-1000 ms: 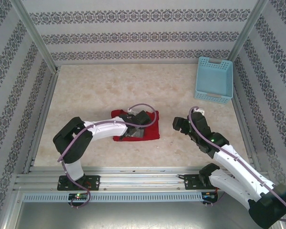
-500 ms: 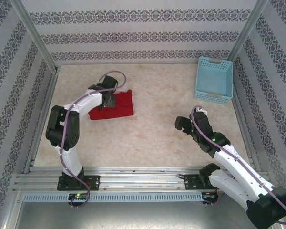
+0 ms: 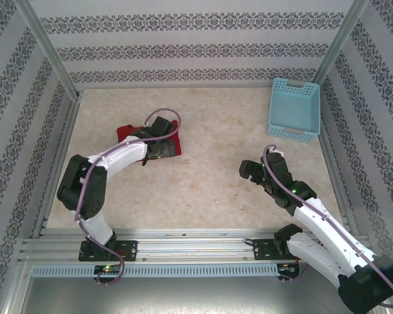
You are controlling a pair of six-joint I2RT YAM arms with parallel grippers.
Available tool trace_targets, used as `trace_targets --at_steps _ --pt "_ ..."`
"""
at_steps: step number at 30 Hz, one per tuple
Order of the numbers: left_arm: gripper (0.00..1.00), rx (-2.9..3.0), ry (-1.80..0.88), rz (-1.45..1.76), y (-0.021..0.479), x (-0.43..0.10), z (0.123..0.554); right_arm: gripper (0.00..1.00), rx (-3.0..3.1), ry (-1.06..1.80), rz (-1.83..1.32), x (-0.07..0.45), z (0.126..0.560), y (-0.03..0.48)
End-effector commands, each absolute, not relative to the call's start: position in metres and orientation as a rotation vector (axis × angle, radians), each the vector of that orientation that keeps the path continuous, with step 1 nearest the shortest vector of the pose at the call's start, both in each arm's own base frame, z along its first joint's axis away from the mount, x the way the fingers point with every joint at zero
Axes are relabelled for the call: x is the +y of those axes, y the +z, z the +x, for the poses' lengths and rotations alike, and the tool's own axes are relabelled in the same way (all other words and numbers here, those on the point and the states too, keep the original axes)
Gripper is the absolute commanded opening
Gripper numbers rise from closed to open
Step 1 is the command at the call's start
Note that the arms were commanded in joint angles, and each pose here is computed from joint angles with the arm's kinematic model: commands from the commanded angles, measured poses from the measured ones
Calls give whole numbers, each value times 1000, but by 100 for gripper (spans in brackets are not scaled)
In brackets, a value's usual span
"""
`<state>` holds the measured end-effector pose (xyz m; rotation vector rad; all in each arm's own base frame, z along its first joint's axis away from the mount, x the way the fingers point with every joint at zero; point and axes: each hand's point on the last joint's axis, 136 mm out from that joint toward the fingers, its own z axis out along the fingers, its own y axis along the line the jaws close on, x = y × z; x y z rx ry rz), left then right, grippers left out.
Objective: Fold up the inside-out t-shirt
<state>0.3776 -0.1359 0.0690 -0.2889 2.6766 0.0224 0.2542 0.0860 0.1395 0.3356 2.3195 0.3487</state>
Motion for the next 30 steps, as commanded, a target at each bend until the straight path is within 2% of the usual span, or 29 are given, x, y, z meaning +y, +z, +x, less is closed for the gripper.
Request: trace_targets --at_steps 1,6,14,24,30 --pt "99 2713 -11 -352 43 -145 387 92 2303 371 334 87 257 146" --pt "94 2755 85 -370 26 -106 401 92 2309 360 333 86 255 142" --pt "87 2766 132 -382 32 -41 439 92 2320 342 342 81 255 137" --pt "88 2750 169 -543 27 24 493 94 2319 319 351 71 250 144" --pt "88 2718 228 -605 34 66 497 95 2287 267 368 55 241 155"
